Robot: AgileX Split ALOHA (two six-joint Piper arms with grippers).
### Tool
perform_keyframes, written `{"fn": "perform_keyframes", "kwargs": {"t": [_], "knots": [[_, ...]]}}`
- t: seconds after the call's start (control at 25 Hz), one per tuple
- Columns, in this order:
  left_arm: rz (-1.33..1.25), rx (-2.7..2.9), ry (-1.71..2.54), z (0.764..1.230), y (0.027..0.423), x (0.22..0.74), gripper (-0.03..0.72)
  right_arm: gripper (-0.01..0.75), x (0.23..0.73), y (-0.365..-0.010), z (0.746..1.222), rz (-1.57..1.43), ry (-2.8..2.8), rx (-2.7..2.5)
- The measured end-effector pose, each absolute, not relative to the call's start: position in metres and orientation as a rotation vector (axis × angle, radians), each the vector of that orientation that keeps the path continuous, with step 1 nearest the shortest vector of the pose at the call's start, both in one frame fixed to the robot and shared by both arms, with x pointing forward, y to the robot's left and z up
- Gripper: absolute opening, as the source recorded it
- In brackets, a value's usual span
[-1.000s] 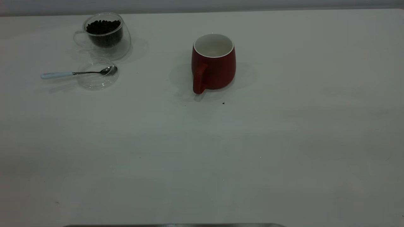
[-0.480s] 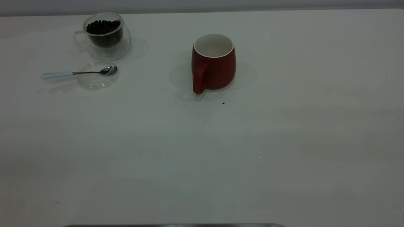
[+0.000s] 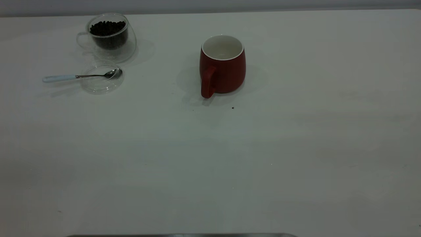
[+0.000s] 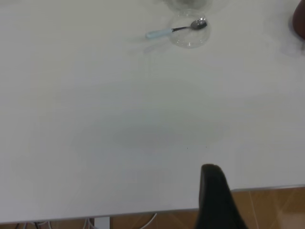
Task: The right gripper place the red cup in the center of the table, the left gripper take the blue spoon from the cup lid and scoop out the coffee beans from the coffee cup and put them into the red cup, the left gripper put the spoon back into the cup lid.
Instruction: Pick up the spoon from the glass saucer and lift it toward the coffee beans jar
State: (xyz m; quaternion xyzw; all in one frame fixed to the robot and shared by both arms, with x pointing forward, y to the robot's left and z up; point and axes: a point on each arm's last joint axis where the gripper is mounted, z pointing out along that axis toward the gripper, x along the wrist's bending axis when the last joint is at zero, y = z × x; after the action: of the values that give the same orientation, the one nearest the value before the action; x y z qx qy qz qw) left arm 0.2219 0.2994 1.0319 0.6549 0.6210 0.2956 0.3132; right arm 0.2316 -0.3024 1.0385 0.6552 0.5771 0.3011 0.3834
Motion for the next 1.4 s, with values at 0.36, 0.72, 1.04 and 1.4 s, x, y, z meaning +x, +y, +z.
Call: {"fn": "perform_keyframes", "kwargs": {"t": [0.36,0.72,1.04,1.4], "knots": [[0.914,1.552,1.601,1.070,0.304,0.227,0.465,0.550,0.232,-0.302,1.038,0.768,1.471,1.670],[0.841,1.703,1.757,1.121,0.307,0.314,0.589,0.550,0.232,-0.302,1.038,0.769,1.473,1.669],[0.765,1.821,1.789,1.091,0.304,0.416,0.650,0.550,0.232,-0.302,1.038,0.769,1.473,1.669],[0.748,1.926,1.857,1.046,0.313,0.512,0.604,0.550,0.232,-0.302,1.038,0.769,1.473,1.669]]}}
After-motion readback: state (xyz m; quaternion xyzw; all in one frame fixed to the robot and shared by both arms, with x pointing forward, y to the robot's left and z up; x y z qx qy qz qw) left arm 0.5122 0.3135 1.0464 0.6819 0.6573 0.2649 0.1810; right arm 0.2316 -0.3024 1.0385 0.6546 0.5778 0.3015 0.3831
